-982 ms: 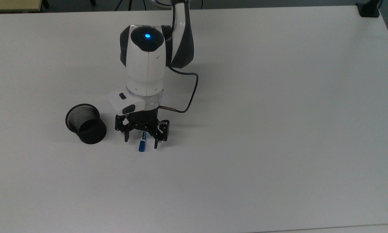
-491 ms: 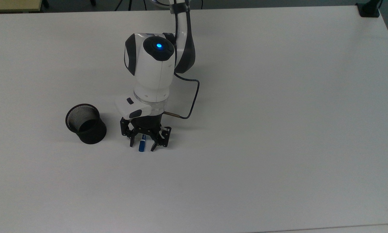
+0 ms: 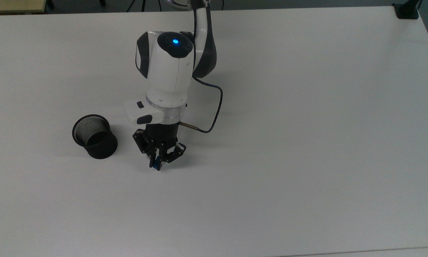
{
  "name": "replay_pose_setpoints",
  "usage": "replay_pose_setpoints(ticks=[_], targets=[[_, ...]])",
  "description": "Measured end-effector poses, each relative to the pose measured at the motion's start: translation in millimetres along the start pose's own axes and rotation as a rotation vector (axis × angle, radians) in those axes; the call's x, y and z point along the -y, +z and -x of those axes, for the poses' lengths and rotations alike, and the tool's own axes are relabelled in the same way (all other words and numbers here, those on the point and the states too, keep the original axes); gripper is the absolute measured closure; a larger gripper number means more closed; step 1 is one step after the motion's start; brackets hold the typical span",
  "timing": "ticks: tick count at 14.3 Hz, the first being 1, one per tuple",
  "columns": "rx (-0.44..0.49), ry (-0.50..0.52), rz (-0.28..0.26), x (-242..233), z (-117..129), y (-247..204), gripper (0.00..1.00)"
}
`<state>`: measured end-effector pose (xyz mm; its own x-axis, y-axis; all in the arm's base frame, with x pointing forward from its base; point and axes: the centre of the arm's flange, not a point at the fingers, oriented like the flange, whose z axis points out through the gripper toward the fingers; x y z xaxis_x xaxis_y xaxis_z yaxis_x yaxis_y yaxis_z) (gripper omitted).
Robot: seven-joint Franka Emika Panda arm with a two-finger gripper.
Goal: Insert the marker
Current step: 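Lift the marker and carry it above the black mesh cup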
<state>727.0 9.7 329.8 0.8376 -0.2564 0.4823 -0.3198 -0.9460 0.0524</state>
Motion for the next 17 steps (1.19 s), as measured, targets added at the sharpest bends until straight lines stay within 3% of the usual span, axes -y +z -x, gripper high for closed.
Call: replay_pose_setpoints(ticks=[5,10,13,17], targets=[[-0.130,0.065,-0.030,-19.7,-47.7,-89.8,0.83],[-0.236,0.163,-0.001,-101.9,-85.4,-151.8,0.83],[-0.334,0.134,-0.019,-148.0,-79.8,-155.2,0.83],[-0.443,0.017,-0.050,-180.5,-48.8,-129.9,0.83]])
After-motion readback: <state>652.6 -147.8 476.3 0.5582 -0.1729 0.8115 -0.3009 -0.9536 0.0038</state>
